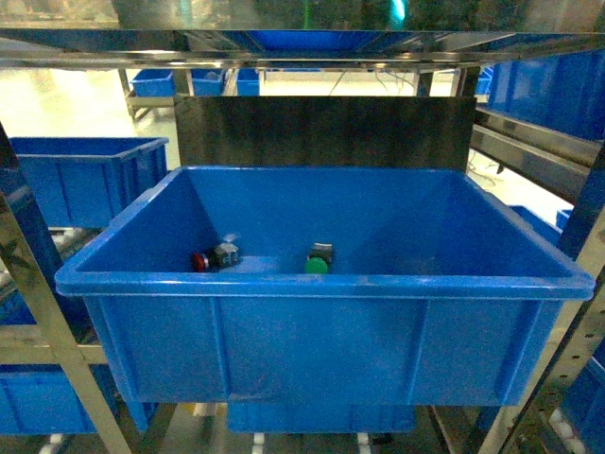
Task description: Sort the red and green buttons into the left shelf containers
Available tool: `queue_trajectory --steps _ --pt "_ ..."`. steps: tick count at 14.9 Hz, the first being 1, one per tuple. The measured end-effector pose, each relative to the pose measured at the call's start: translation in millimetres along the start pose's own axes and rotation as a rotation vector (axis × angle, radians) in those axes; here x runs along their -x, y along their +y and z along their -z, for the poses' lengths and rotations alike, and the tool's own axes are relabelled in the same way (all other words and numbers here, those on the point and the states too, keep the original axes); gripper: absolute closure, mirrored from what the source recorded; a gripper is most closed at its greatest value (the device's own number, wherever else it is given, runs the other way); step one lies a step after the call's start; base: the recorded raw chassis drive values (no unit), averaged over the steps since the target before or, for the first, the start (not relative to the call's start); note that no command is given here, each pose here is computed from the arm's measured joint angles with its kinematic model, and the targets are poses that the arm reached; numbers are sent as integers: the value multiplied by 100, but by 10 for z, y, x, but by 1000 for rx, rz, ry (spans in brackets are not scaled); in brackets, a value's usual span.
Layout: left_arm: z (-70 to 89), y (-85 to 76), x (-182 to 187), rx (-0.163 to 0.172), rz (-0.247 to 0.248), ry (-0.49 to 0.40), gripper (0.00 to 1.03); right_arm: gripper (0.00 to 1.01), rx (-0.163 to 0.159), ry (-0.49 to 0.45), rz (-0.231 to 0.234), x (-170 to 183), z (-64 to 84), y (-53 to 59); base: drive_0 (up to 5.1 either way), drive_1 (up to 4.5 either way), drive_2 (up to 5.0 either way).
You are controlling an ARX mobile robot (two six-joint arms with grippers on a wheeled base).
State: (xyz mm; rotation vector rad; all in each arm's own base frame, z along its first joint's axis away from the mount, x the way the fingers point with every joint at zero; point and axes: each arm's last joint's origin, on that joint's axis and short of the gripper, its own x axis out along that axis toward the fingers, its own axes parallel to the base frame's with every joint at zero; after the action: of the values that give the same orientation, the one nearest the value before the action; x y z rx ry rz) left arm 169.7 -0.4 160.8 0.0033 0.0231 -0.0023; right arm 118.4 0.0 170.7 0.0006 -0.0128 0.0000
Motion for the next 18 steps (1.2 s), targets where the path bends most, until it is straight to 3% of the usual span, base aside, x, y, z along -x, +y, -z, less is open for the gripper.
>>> queue_trajectory --steps 7,9,10,18 --pt "-47 0 310 0 0 -20 101 99 0 -2 0 99 1 0 0 0 0" --pt "-68 0 372 0 -1 -26 101 99 0 54 0 184 69 0 0 0 0" --pt "-81 0 399 0 0 -33 101 99 0 -13 -1 212 9 0 0 0 0" --pt "-93 0 563 0 -1 -38 101 99 0 8 0 213 32 0 0 0 0"
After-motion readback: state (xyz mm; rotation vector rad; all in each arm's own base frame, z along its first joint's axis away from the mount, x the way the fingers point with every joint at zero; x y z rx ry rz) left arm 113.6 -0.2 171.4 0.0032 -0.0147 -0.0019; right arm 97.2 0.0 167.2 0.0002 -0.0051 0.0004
